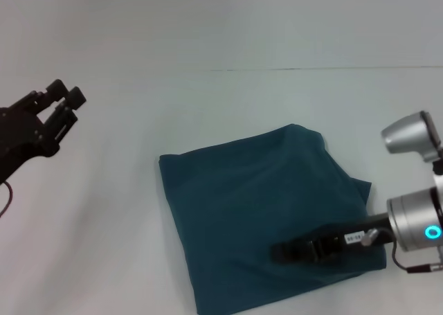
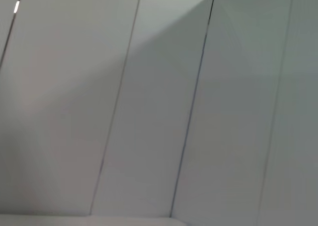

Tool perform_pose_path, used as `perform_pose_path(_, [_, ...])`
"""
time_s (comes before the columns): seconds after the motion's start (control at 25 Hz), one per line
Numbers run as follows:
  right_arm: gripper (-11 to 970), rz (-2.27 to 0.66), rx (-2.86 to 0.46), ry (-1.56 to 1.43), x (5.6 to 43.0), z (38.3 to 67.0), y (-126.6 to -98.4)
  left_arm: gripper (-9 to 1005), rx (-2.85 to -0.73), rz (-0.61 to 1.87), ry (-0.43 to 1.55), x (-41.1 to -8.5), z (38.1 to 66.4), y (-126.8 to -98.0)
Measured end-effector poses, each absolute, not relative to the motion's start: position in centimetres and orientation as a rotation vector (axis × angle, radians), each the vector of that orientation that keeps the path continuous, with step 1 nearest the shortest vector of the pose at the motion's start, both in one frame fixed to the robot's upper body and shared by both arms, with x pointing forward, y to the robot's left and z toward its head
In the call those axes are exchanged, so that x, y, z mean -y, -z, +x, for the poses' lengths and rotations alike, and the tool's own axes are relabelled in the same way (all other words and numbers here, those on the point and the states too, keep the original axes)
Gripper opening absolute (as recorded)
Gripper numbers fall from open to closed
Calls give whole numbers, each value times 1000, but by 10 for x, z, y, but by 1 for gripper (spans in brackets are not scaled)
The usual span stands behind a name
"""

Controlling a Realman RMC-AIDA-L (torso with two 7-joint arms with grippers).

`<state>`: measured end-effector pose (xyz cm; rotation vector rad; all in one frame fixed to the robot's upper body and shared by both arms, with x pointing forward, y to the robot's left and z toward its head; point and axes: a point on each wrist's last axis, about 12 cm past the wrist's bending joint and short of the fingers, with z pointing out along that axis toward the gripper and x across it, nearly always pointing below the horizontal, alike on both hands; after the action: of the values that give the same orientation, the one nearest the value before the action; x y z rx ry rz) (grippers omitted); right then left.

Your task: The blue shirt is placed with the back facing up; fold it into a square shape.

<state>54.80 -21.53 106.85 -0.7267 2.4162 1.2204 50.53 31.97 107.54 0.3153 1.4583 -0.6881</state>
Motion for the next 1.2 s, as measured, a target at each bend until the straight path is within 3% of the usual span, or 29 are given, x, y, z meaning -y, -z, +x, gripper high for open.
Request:
perform_pose_path(0.2, [47,-746,-2284,-1290,219,550,-1093,355,-1505,399,717,-314,501,-1071])
perform_pose_path(0.48, [95,-621,-2146,-1097,254,559,-1130,356,-1628,576,712,-311,492,-1059])
perform_pose_path(0.68, [129,-554,-2099,-1022,264,569,-1137,355,-1624,680,758,-314,475,-1061])
perform_pose_path(0.96, [177,-559,-2074,-888,245,596,-1145,395,-1652,822,807,-317,458,-1063])
perform_pose_path(1.08, [275,-566,-2072,-864,241,601,-1146,641,-1685,849,800,-316,460,-1060])
perform_pose_path(1.2, [372,-558,-2068,-824,238,608,-1147,768,-1724,885,781,-312,465,-1056])
